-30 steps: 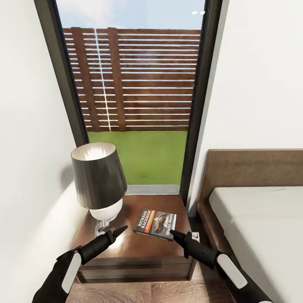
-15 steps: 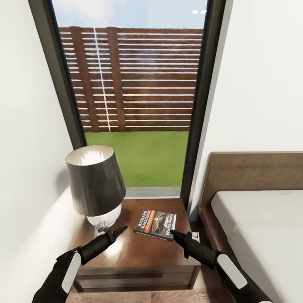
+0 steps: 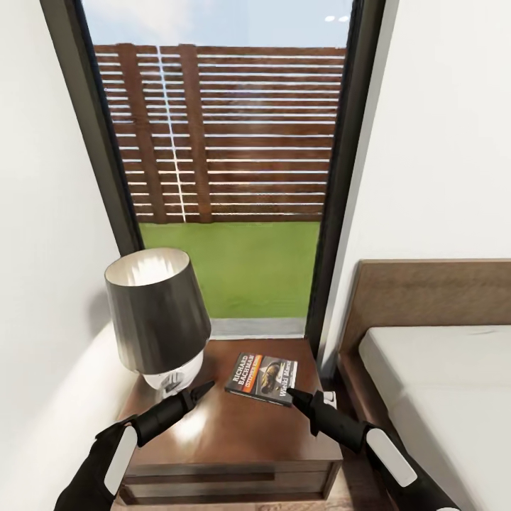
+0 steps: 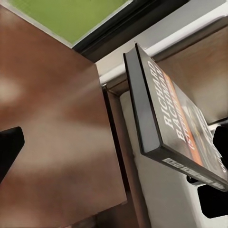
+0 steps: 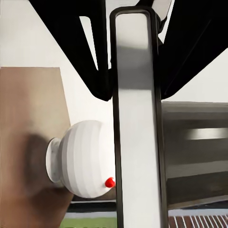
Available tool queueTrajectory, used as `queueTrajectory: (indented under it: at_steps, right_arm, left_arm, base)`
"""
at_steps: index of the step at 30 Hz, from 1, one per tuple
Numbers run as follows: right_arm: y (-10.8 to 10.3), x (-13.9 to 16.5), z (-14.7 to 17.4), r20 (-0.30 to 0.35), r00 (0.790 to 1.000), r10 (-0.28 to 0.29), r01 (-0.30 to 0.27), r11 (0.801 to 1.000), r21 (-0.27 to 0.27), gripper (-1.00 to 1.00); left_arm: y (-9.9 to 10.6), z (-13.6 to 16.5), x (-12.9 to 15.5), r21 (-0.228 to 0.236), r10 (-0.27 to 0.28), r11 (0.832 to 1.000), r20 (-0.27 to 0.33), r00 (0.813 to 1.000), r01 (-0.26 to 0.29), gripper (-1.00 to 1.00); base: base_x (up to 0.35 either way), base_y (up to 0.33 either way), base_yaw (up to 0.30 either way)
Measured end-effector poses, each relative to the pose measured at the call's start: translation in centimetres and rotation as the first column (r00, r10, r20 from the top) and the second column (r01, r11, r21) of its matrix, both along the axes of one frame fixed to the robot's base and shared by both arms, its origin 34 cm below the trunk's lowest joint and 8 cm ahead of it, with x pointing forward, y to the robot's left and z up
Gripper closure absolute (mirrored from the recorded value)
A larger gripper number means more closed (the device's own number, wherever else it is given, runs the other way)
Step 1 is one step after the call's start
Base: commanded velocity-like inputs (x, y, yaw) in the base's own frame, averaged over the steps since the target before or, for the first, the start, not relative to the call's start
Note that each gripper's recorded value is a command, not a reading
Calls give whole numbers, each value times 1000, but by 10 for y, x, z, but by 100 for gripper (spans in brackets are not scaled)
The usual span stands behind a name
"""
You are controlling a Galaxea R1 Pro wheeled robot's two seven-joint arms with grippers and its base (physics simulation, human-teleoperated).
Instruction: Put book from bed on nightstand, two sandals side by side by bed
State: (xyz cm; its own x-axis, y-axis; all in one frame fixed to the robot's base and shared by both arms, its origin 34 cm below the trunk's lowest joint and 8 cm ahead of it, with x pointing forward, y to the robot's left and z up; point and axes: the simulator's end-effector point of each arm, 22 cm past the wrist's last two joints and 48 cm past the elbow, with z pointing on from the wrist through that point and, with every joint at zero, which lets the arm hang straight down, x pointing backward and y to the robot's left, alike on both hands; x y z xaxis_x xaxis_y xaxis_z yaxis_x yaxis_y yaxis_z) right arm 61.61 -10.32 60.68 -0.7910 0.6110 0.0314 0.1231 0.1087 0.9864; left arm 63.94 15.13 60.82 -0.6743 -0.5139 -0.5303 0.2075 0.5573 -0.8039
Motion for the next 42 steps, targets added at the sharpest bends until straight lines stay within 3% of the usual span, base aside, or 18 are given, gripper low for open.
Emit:
queueTrajectory:
  at_steps: [12,42]
  right_arm:
    - [9,-1,1,-3,1000,5,-5,1000,14,100]
    - [10,-14,-63,-3,1000,6,-6,1000,15,100]
  left_arm:
    - [0,0,0,0,0,1000,0,1000,0,-100]
    - [-1,-64,-13,-1,-1,1000,1,1000,1,-100]
  base:
    - [45,0,0]
    - [0,0,0]
